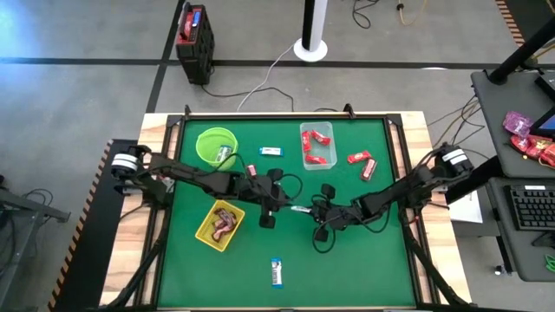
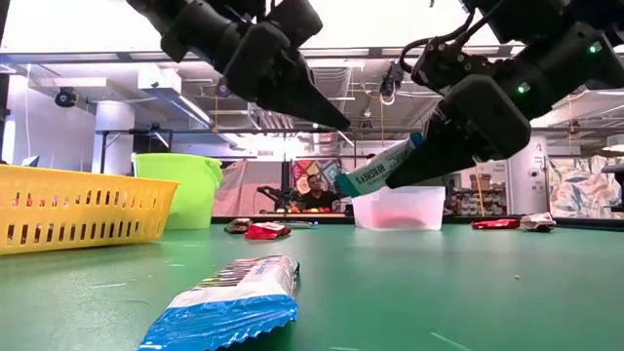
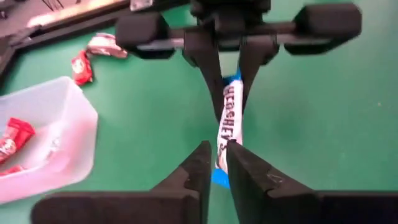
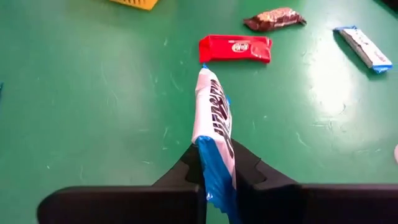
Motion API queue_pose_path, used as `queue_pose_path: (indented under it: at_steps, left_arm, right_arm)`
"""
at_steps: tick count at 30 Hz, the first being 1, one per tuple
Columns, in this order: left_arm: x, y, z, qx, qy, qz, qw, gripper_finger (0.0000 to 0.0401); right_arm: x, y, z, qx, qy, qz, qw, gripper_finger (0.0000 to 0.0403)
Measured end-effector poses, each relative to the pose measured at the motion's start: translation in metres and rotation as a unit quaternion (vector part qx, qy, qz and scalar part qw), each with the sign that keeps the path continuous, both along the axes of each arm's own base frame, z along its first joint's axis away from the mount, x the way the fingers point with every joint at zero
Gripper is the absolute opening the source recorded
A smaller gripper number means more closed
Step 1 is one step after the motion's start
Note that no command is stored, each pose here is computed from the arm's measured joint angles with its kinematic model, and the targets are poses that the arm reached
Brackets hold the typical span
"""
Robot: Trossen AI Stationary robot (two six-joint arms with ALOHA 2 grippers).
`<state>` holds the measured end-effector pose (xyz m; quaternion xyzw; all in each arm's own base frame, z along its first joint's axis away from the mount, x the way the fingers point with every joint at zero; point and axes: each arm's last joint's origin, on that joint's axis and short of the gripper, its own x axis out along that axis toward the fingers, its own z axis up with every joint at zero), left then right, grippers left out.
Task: Sort candy by brand, put in halloween buckets
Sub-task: Put the white chocolate into the green bucket
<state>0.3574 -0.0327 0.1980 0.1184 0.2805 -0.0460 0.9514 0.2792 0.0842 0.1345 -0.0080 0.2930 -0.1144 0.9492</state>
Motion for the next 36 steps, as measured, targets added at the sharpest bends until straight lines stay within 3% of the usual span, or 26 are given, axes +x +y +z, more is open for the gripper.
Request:
queue_pose_path:
  at_steps: [7,14,18,23,30,36]
  left_arm:
    - [0.004,-0.003,-0.006,-0.036,-0.002,-0.030,0.999,0.0115]
    - [0.007,-0.002,-0.014,-0.029,0.004,-0.013,0.999,0.0164]
    - [0.007,0.000,-0.015,-0.009,0.006,0.014,1.000,0.0135]
    - [0.007,0.000,-0.016,-0.002,0.010,0.003,1.000,0.0023]
    - [0.003,0.001,-0.014,-0.003,0.025,0.017,1.000,0.0027]
    - [-0.024,0.011,0.009,0.031,0.085,0.075,0.993,0.0017]
  right_arm:
    - [0.010,0.002,0.012,-0.034,-0.015,0.011,0.999,0.0016]
    - [0.022,0.003,0.027,-0.059,-0.014,0.023,0.998,0.0015]
    - [0.025,0.004,0.031,-0.062,-0.019,0.023,0.998,0.0024]
    - [0.025,0.004,0.032,-0.047,-0.026,0.014,0.998,0.0062]
    - [0.025,0.001,0.036,-0.022,-0.038,-0.003,0.999,0.0135]
    - [0.016,-0.007,0.052,-0.002,-0.044,-0.039,0.998,0.0186]
